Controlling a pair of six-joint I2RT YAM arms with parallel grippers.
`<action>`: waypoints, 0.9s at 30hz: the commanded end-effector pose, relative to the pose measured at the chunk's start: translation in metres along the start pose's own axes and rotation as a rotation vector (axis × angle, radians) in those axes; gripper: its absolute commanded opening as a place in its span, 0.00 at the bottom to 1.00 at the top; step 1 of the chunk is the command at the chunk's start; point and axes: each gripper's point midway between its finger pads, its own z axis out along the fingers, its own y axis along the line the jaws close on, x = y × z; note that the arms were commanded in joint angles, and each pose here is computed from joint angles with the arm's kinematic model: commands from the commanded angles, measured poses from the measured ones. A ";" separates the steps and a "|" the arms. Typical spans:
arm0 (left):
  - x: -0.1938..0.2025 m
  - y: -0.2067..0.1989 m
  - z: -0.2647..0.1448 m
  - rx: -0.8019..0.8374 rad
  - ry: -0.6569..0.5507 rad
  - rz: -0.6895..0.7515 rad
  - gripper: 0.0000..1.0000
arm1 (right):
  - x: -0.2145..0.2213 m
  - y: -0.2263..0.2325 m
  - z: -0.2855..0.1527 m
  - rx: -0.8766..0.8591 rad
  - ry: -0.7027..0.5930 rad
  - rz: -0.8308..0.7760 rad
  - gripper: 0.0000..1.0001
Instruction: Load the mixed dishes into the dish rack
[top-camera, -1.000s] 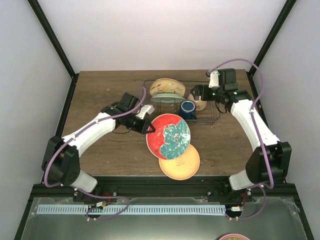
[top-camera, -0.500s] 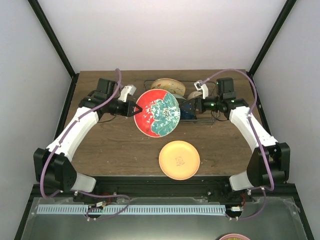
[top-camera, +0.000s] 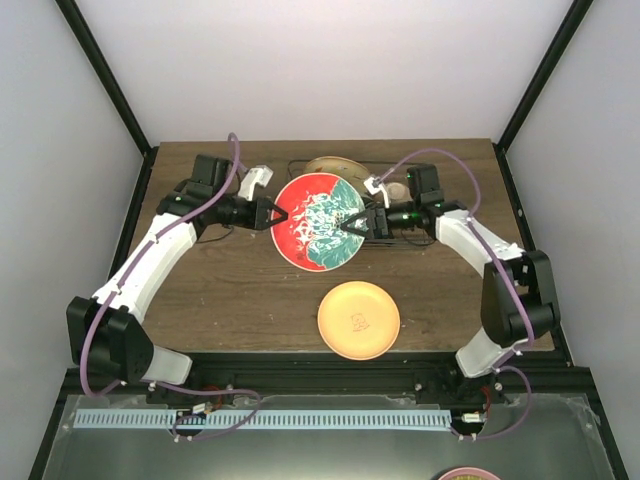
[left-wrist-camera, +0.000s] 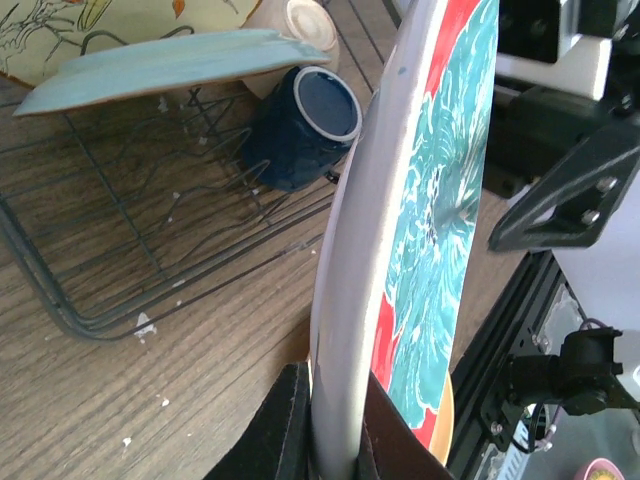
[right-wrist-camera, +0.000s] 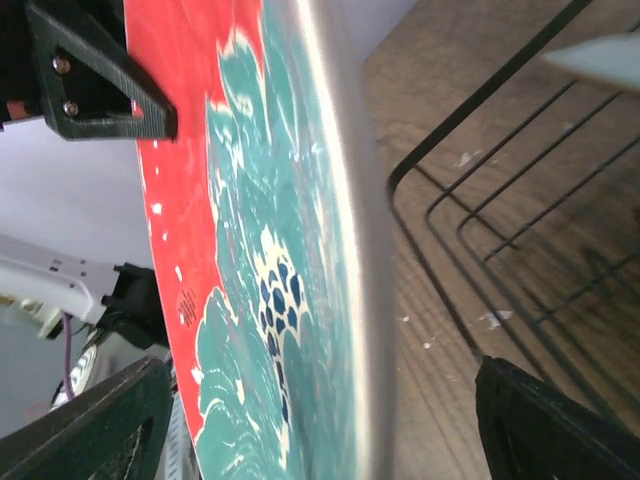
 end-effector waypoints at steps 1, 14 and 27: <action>-0.035 -0.042 -0.017 0.149 -0.125 0.110 0.00 | -0.011 0.021 0.019 -0.123 0.004 -0.062 0.79; -0.027 -0.031 -0.006 0.149 -0.102 0.091 0.04 | -0.026 0.031 0.020 -0.146 -0.014 -0.086 0.01; -0.023 -0.015 0.003 0.103 -0.070 0.086 0.56 | -0.073 0.035 0.007 0.016 -0.122 -0.259 0.01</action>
